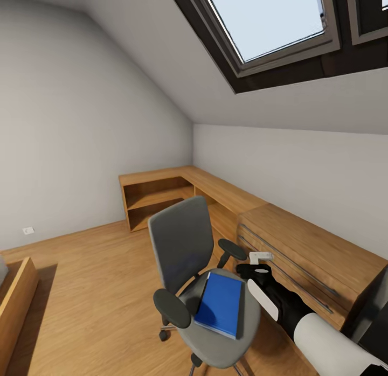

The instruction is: In the bedroom, organize the workspace by keeping the computer under the desk, ensuring the monitor is on the desk, placing the keyboard on the desk next to the monitor, placing the mouse on the desk next to the keyboard, moving the folder from the swivel chair onto the desk next to the mouse, stacking the notebook on top of the folder with the pen on top of the notebook, and positioning the swivel chair next to the desk.

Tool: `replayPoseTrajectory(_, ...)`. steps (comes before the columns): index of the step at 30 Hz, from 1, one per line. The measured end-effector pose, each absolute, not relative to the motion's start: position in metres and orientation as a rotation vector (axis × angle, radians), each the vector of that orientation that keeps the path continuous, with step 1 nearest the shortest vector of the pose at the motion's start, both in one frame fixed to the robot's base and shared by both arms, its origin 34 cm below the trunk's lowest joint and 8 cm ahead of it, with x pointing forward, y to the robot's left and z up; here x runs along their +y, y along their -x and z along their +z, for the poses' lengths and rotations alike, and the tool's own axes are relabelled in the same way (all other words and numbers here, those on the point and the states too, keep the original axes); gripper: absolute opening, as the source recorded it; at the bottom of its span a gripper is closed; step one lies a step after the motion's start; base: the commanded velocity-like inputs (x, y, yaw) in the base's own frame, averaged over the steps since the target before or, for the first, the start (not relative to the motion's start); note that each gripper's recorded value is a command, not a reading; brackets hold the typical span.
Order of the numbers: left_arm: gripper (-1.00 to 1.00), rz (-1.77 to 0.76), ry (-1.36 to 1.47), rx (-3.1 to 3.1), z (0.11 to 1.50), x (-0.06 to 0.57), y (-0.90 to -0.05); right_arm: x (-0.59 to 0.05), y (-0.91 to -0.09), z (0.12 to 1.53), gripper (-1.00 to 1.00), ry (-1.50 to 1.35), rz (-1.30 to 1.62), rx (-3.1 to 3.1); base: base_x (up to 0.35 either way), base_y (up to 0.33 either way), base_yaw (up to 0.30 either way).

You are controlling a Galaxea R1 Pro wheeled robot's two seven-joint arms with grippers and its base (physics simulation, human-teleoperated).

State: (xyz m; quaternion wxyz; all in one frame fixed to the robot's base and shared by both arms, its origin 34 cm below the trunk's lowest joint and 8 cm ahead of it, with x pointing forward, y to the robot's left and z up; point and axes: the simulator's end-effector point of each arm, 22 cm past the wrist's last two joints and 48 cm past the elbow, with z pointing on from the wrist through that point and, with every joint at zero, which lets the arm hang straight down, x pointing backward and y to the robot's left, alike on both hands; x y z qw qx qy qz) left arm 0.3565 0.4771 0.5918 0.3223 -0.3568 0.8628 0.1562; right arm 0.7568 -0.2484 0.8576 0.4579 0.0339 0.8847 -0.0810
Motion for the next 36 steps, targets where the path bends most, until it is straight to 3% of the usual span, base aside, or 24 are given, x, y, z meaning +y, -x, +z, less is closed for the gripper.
replayPoseTrajectory(13,1.00,0.349,0.906,2.257,0.591,0.476,-0.395,-0.264,-0.757,0.826,1.00,-0.129,-0.218,2.143,0.000,0.000,0.000)
replayPoseTrajectory(36,1.00,0.054,0.678,2.308,0.668,0.413,-0.521,-0.251,-0.766,0.794,1.00,-0.129,-0.120,2.060,0.000,0.000,0.000)
